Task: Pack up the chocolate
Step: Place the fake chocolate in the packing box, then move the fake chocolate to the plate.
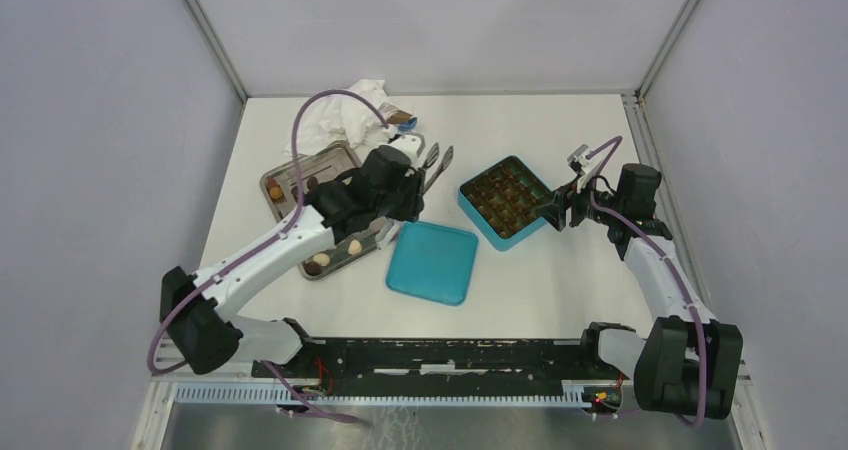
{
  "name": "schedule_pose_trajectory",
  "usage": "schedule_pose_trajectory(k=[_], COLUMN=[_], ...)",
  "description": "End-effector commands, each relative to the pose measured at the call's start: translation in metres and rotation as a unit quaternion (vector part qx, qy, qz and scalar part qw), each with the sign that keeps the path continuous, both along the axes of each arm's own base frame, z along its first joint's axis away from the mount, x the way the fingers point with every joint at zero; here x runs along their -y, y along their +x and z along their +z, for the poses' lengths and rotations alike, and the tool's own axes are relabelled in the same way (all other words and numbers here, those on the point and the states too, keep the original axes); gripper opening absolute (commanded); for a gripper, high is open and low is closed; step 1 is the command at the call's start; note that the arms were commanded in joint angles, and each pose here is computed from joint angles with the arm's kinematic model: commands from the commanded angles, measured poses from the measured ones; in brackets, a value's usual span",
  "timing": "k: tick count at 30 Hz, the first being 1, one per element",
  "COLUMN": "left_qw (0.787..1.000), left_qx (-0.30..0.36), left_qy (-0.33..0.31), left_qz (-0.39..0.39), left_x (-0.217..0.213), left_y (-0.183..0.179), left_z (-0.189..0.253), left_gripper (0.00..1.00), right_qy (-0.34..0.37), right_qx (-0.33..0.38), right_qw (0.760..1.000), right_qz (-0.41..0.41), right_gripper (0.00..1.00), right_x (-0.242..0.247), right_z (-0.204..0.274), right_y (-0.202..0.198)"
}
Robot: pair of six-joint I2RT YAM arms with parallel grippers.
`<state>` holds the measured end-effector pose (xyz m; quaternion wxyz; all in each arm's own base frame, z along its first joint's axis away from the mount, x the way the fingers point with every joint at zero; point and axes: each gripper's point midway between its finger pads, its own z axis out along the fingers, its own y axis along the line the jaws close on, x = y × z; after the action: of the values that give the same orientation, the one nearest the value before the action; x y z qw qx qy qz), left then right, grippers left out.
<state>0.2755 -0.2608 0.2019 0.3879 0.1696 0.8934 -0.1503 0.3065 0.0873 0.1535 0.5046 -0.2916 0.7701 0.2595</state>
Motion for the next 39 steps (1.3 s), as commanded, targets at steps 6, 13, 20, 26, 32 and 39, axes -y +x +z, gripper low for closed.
schedule_pose_trajectory(k=[6,13,20,26,32,39], left_qw=[0.991,0.982,0.978,0.976,0.973,0.970], left_qx=[-0.016,-0.040,-0.075,-0.104,-0.108,-0.131], left_qy=[0.038,0.075,0.067,0.047,0.043,0.017], left_qz=[0.130,0.169,0.182,0.184,0.197,0.206], left_x=[-0.135,-0.172,-0.184,-0.188,-0.198,-0.204], left_y=[0.017,0.032,0.049,0.060,0.075,0.087], left_z=[-0.022,-0.046,-0.059,-0.069,-0.068,-0.075], left_gripper=[0.46,0.49,0.49,0.51,0.51,0.42], right_qy=[0.001,0.001,0.002,0.004,0.007,0.008], right_qx=[0.023,0.018,0.018,0.018,0.016,0.016], right_qw=[1.000,1.000,1.000,1.000,1.000,1.000], right_qz=[0.015,0.015,0.019,0.022,0.024,0.026], right_gripper=[0.65,0.65,0.65,0.65,0.65,0.65], right_x=[-0.001,-0.001,-0.002,-0.003,-0.004,-0.005], right_z=[0.012,0.009,0.010,0.011,0.010,0.011], right_y=[0.007,0.007,0.006,0.005,0.005,0.004])
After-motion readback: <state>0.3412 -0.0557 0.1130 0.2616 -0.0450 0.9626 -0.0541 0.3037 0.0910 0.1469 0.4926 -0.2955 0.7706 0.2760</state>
